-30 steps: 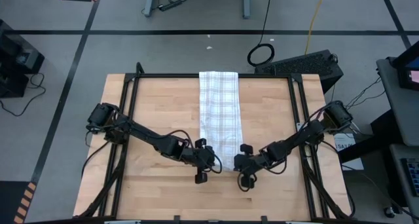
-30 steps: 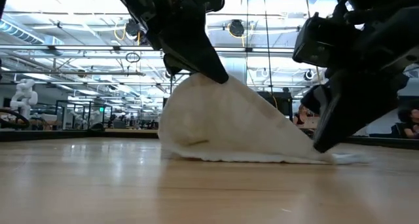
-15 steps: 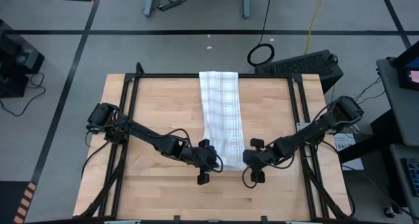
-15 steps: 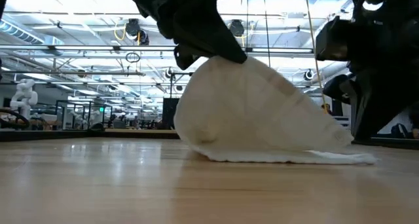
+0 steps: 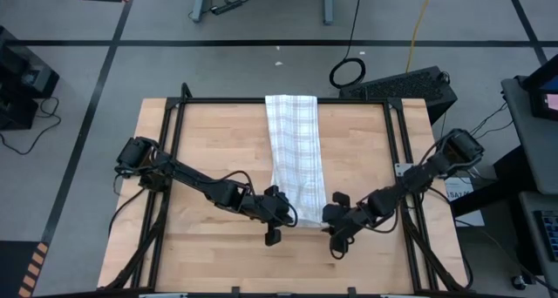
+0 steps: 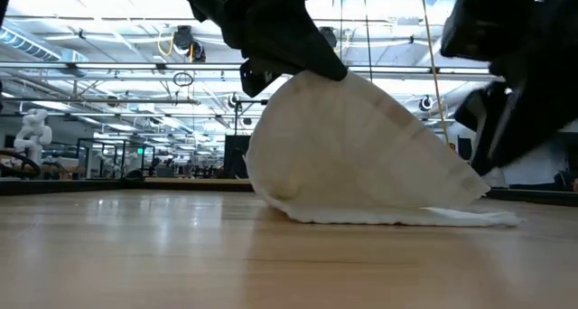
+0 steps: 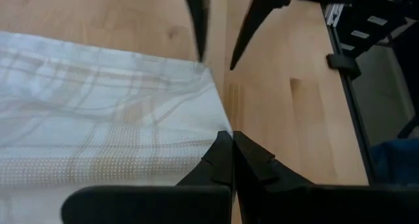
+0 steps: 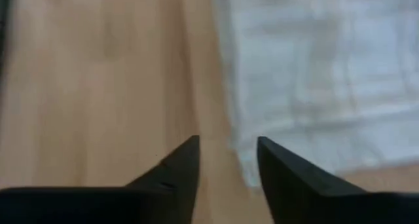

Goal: Roll towel into tight, uniform cylinder
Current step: Roll the white towel

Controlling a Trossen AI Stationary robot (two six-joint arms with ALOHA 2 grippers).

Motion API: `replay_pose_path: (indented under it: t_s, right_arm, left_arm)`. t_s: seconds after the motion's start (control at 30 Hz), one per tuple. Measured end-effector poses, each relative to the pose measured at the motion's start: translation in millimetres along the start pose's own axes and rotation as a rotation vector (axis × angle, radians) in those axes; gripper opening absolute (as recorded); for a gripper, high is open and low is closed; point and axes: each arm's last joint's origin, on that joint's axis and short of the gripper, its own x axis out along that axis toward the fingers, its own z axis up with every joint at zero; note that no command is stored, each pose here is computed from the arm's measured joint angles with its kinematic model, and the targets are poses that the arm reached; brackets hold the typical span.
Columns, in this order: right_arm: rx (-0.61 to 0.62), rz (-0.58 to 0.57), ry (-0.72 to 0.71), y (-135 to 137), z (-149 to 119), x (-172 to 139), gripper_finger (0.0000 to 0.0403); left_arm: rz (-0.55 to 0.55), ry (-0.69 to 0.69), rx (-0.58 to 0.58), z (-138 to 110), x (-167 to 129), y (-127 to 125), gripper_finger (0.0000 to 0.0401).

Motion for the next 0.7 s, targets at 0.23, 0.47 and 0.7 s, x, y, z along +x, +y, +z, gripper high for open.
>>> replay_pose_path:
  t_s: [0.23,0.47,0.7]
  right_arm:
    - [-0.037,-0.02,0.008,-3,-1,11,0.0179]
    - [0.033,-0.034,0.015,-3,-5,28,0.0111]
    - [0.07,-0.057,0.007,-5,-5,28,0.001]
  left_arm:
    - [0.0,-0.001,0.0,0,0,0,0.0002]
    - [0.0,-0.001,0.001,0,0,0,0.0002]
    - [0.0,-0.001,0.0,0,0,0,0.0002]
